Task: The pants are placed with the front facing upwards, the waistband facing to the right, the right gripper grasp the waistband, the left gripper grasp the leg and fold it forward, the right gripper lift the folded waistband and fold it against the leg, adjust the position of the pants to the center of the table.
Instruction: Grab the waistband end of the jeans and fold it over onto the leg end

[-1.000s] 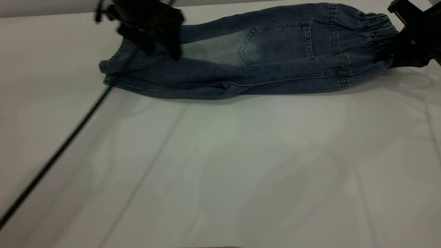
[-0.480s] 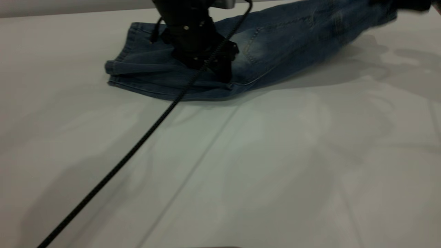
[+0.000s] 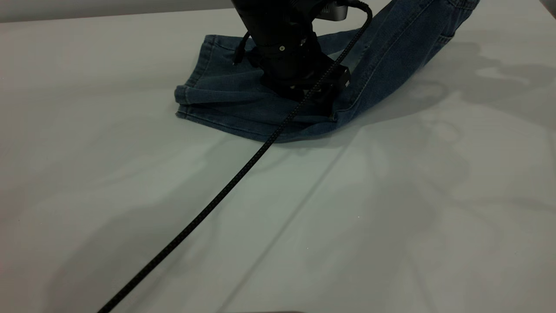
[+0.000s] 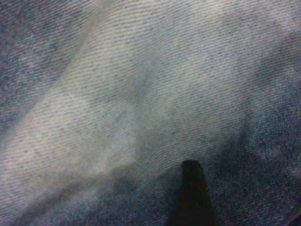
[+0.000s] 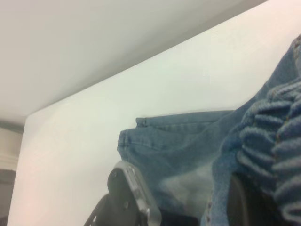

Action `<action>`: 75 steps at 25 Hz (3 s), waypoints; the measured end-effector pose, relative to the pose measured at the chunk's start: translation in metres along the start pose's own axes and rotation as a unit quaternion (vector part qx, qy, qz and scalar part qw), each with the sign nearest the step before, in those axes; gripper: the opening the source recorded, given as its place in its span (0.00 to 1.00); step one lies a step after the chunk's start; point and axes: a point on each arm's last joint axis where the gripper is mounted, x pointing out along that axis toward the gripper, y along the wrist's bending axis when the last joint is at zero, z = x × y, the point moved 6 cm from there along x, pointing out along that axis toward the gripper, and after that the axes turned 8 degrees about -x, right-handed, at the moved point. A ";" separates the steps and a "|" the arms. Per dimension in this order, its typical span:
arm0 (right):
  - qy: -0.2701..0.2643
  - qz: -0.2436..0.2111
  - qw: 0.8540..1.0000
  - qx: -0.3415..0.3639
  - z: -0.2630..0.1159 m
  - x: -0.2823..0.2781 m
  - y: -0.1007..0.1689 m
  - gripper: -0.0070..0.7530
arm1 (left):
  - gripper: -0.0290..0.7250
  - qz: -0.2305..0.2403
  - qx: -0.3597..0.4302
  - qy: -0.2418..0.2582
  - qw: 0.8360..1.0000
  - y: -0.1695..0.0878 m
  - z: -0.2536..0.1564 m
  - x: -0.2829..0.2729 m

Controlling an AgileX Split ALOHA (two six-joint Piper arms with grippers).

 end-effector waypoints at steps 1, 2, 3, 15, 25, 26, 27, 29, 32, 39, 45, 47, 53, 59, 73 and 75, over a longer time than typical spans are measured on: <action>0.003 0.000 1.000 -0.003 -0.001 0.000 0.000 0.10 | 0.70 0.000 -0.002 -0.003 1.000 0.001 0.002 -0.002; 0.006 0.000 1.000 -0.006 -0.002 0.000 0.000 0.10 | 0.70 0.001 -0.004 -0.004 1.000 0.003 0.004 -0.005; 0.009 -0.001 1.000 -0.009 -0.003 0.000 0.000 0.10 | 0.70 0.002 -0.005 -0.009 1.000 0.005 0.007 -0.010; 0.023 0.101 0.995 -0.006 -0.010 0.006 0.039 0.10 | 0.70 0.062 -0.017 0.002 0.998 0.082 0.024 -0.068; 0.026 0.158 0.986 -0.041 -0.027 0.034 0.091 0.10 | 0.70 0.063 -0.023 0.050 0.996 0.091 -0.002 -0.036; 0.024 0.160 0.986 -0.044 -0.025 0.034 0.093 0.10 | 0.70 0.063 -0.024 0.052 0.996 0.091 -0.003 -0.033; 0.020 0.162 0.986 -0.046 -0.022 0.034 0.095 0.10 | 0.70 0.062 -0.024 0.054 0.996 0.090 -0.004 -0.032; 0.017 0.165 0.985 -0.049 -0.019 0.035 0.098 0.10 | 0.70 0.061 -0.021 0.057 0.996 0.088 -0.006 -0.029; 0.018 0.167 0.984 -0.051 -0.020 0.036 0.100 0.10 | 0.70 0.058 -0.015 0.059 0.996 0.080 -0.007 -0.026; 0.021 0.171 0.984 -0.056 -0.020 0.035 0.102 0.10 | 0.70 0.042 0.012 0.065 0.997 0.045 -0.009 -0.020; 0.011 0.166 0.984 -0.068 -0.011 0.024 0.099 0.10 | 0.70 0.014 -0.003 0.065 0.998 0.022 -0.010 -0.016; 0.002 0.162 0.984 -0.068 -0.005 0.018 0.095 0.10 | 0.70 0.008 0.005 0.063 0.998 0.012 -0.010 -0.015; 0.002 0.154 0.985 -0.073 -0.002 0.013 0.088 0.10 | 0.70 0.003 0.019 0.055 0.998 0.001 -0.009 -0.013; 0.016 0.149 0.985 -0.083 -0.007 0.013 0.087 0.10 | 0.70 0.018 -0.013 0.036 0.999 0.039 0.005 -0.032; 0.045 0.141 0.983 -0.110 -0.031 0.039 0.112 0.10 | 0.69 0.053 -0.066 -0.080 0.993 0.104 0.060 -0.181; 0.046 0.139 0.982 -0.117 -0.039 0.049 0.121 0.10 | 0.68 0.054 -0.062 -0.087 0.993 0.101 0.062 -0.200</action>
